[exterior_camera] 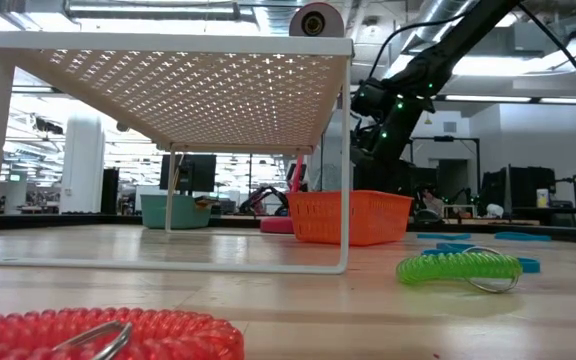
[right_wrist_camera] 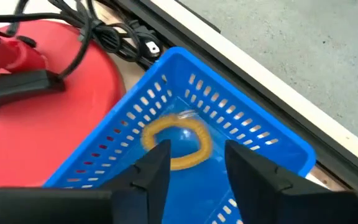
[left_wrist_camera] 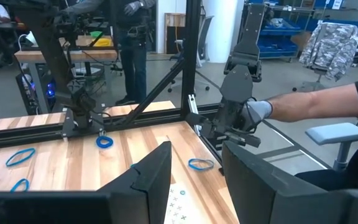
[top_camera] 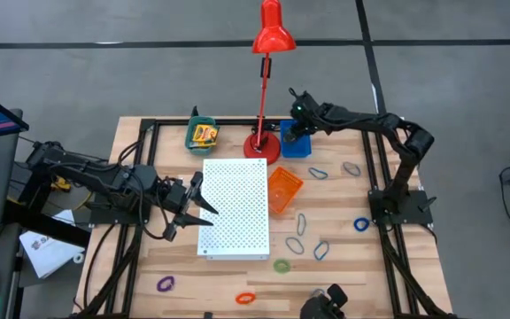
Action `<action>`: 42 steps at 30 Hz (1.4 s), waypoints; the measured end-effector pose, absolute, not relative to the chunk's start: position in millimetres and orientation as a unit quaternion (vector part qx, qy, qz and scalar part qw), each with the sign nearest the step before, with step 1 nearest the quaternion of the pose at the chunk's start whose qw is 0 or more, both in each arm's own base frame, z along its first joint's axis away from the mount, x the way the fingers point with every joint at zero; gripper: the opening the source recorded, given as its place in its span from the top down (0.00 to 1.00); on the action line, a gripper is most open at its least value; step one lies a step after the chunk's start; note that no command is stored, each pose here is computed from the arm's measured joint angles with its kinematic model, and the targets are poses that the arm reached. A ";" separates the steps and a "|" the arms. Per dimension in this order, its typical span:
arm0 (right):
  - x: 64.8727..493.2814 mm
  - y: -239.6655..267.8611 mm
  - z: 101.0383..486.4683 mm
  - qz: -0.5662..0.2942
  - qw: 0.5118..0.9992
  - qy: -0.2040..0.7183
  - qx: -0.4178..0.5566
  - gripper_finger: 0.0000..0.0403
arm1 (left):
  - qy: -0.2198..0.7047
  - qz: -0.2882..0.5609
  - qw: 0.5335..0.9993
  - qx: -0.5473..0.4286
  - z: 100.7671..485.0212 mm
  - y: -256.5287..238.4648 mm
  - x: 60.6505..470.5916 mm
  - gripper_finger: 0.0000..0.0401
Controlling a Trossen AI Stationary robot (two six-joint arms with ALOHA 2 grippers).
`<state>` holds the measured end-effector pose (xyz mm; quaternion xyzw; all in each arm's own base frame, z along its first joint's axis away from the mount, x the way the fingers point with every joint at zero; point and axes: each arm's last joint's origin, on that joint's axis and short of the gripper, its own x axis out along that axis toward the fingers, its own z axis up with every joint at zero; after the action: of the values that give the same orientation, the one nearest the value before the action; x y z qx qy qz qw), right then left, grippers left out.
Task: Pick & Place Office Desk Supplies
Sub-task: Put the purple spring keychain into the blue bin
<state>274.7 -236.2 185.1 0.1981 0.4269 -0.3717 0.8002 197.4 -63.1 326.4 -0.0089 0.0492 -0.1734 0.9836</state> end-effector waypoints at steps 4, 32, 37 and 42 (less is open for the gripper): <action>274.4 -235.8 185.8 -0.367 0.802 0.427 0.201 0.61 | 0.056 -0.171 0.984 -0.008 325.1 -62.9 197.3 0.66; 232.3 -80.4 287.6 -0.235 0.934 0.249 0.099 0.65 | 0.407 -0.085 0.877 -0.240 282.0 -60.7 149.9 0.66; 229.1 -71.5 296.0 -0.220 0.948 0.210 0.092 0.65 | 0.482 -0.051 0.818 -0.309 270.3 -74.1 145.8 0.66; 228.1 -65.7 299.6 -0.219 0.951 0.201 0.084 0.65 | 0.550 -0.029 0.758 -0.349 256.8 -102.8 143.3 0.66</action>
<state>228.1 -65.7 299.6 0.0836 0.2013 -0.2189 0.9511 143.3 -102.8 256.8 -0.3491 0.5504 -0.0294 0.7578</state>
